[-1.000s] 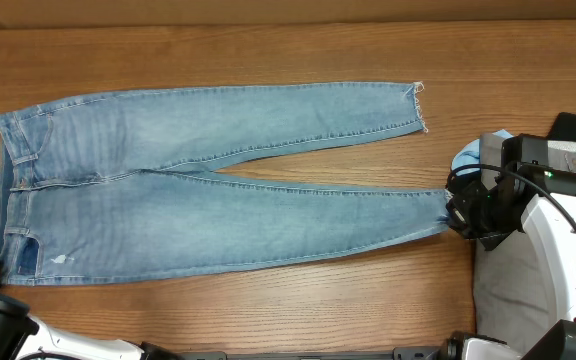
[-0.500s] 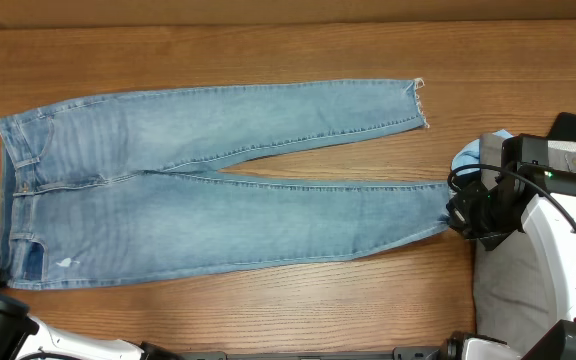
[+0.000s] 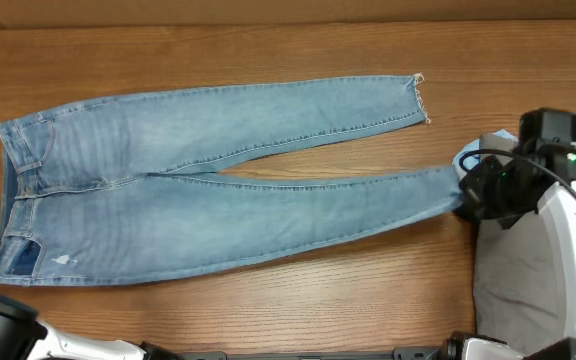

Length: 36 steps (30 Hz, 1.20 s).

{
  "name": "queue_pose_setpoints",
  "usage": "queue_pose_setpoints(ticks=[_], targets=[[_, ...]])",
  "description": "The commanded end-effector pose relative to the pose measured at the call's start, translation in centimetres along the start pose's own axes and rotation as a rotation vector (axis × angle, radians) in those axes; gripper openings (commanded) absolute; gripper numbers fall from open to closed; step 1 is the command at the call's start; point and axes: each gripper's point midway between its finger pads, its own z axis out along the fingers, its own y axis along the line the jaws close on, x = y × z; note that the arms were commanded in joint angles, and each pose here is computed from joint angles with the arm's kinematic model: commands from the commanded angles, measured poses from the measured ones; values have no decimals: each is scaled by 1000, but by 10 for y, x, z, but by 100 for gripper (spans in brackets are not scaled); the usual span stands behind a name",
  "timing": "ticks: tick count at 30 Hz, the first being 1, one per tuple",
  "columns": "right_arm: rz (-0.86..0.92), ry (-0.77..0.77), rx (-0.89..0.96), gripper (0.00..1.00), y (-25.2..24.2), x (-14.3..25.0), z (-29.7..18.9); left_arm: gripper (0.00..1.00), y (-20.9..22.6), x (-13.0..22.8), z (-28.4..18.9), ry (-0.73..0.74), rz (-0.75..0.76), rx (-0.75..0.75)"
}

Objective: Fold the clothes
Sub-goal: 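Fold the lower leg up onto the upper leg with the right gripper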

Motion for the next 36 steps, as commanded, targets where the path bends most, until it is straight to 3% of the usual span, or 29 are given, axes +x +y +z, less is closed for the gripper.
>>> queue_pose_setpoints(ticks=[1,12,17,23,36], targets=[[-52,-149,-42,4,16,-21,-52,4,-2,-10,-58,-165,-18,3],[-61,-404,-53,4,21,-32,-165,4,16,13,-149,-403,-47,-49],[-65,-479,-115,4,33,-37,-193,4,13,19,-177,-505,-66,-35],[-40,-492,-141,4,51,-62,-182,4,-1,16,-166,-482,-24,-41],[-43,-319,-122,4,92,-118,-84,4,8,24,-88,-251,26,-228]])
